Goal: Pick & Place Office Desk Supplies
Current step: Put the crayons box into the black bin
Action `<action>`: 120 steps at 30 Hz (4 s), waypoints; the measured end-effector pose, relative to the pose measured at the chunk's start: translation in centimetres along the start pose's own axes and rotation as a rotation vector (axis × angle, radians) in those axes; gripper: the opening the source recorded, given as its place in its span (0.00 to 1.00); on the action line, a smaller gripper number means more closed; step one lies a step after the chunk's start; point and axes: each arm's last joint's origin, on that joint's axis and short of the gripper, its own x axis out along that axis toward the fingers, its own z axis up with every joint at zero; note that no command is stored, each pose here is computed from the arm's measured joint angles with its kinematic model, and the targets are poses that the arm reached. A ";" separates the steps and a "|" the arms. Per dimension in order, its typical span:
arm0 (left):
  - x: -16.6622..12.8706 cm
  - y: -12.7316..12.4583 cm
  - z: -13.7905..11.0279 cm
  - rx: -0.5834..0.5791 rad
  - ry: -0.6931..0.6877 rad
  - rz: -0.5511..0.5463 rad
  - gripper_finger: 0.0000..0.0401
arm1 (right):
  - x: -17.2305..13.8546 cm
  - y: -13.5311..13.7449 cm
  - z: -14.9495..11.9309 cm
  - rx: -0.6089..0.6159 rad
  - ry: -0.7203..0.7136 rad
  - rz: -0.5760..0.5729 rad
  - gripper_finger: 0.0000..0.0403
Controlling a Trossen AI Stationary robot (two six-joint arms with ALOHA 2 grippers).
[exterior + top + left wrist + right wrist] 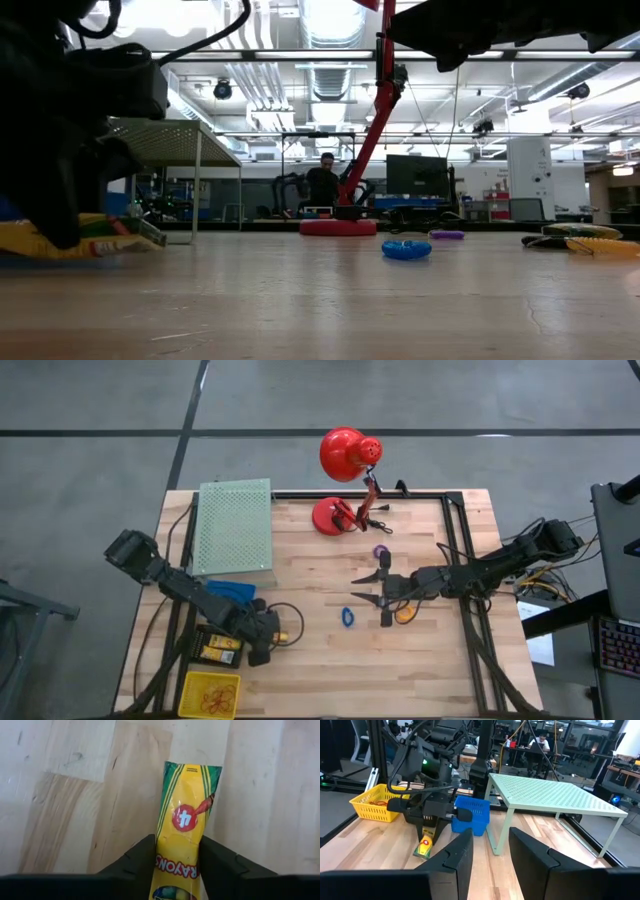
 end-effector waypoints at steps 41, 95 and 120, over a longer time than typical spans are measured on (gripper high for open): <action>-9.4 -3.8 -2.5 -0.464 0.263 0.261 0.31 | 0.0 0.0 0.0 0.000 0.000 0.000 0.30; -10.2 -3.1 -6.2 -0.511 0.045 0.107 0.57 | 0.0 0.0 0.0 -0.004 0.000 0.000 0.29; -11.0 -0.8 3.7 0.234 -0.594 0.163 0.57 | 0.0 0.0 0.0 -0.003 0.000 0.000 0.31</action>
